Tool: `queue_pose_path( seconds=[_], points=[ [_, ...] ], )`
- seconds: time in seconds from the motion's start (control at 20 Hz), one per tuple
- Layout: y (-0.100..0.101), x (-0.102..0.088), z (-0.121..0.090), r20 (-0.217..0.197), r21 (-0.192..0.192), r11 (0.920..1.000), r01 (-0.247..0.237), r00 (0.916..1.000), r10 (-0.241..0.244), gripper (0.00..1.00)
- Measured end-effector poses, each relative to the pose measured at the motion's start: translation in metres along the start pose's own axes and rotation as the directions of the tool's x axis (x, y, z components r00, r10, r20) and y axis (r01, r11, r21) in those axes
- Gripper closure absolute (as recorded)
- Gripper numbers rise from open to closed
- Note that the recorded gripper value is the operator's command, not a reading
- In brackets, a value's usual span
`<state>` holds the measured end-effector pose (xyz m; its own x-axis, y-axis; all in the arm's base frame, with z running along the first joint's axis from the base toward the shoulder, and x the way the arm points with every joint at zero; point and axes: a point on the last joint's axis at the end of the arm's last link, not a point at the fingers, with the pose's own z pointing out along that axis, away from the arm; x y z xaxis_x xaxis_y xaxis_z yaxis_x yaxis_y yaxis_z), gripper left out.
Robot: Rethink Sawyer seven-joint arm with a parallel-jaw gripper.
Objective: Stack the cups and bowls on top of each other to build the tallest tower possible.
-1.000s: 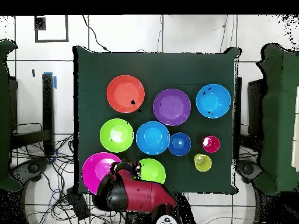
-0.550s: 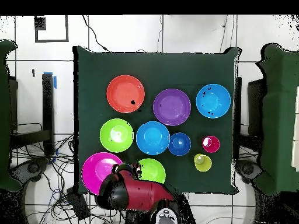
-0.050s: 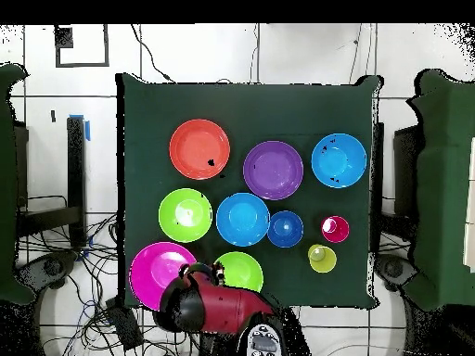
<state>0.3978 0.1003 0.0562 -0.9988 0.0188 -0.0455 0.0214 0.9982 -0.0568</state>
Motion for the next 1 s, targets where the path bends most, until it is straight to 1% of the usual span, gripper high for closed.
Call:
queue_pose_path(
  seconds=[0.25,0.6,0.8,0.85,1.0],
  points=[
    [-0.001,0.002,0.001,-0.005,0.003,1.0,-0.001,1.0,0.001,0.0],
    [-0.006,0.006,0.0,-0.006,0.027,0.9996,-0.003,1.0,0.003,0.0],
    [-0.01,0.008,-0.002,-0.006,0.045,0.999,-0.007,1.0,0.007,0.0],
    [-0.011,0.011,-0.003,-0.005,0.062,0.998,-0.015,0.9999,0.016,0.0],
    [-0.01,0.014,-0.006,-0.001,0.082,0.9959,-0.038,0.9993,0.038,0.0]
  ],
)
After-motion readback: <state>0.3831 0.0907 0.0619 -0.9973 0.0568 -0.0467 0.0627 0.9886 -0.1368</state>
